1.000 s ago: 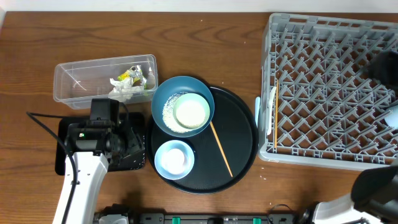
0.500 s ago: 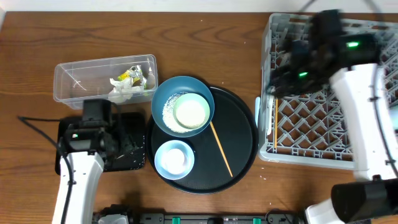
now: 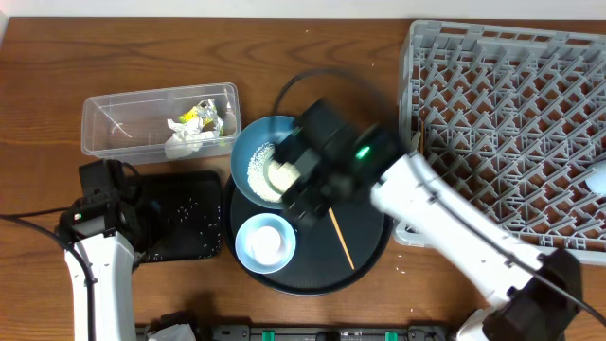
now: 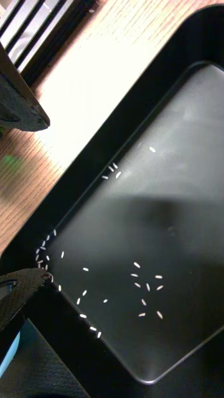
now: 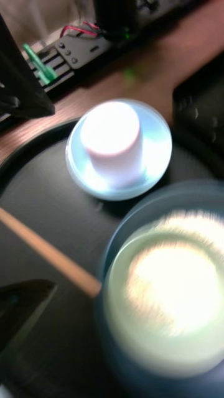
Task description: Sort waste into correct bins and load items into the dishwasher rack
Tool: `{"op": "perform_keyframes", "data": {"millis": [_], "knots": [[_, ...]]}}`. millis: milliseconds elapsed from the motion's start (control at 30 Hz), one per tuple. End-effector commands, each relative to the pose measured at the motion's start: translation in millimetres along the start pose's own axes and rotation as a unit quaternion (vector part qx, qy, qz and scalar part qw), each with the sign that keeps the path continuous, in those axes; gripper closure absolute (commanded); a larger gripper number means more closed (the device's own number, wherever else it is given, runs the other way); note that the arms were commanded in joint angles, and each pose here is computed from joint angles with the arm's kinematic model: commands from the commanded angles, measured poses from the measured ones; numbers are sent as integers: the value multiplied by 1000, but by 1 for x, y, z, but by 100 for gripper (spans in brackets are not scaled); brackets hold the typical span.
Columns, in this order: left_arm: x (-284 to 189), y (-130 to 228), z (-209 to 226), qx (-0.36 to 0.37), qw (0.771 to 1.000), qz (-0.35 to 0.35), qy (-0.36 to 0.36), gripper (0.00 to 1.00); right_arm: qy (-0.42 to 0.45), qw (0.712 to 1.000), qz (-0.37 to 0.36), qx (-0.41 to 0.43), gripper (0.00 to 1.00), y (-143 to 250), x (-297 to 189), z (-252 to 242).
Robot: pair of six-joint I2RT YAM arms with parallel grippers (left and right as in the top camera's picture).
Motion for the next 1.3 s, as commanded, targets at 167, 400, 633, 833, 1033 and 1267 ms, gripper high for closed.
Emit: {"op": "perform_keyframes", "data": {"millis": [167, 400, 633, 833, 1033, 1267], "knots": [[-5, -2, 2, -9, 1000, -6, -8, 28, 7, 994, 6, -105, 11, 19, 46, 60], [-5, -2, 2, -9, 1000, -5, -8, 28, 36, 992, 35, -113, 10, 28, 76, 69], [-5, -2, 2, -9, 1000, -6, -8, 28, 40, 993, 47, -98, 13, 26, 100, 66], [-5, -2, 2, -9, 1000, -6, -8, 28, 57, 993, 46, -88, 14, 24, 114, 60], [-5, -2, 2, -9, 1000, -6, -8, 28, 64, 993, 67, -80, 20, 30, 126, 57], [-5, -2, 2, -9, 1000, -6, -8, 28, 66, 993, 68, -65, 43, 30, 127, 56]]}}
Point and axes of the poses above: each gripper's point midway between its finger pads, its own x axis out along the fingers, its own z axis along the line the jaws close on, y = z × x, the point moved 8 cm from there along -x, back along the fingers, and after that the axes turned 12 degrees about x, right-handed, at the moved point
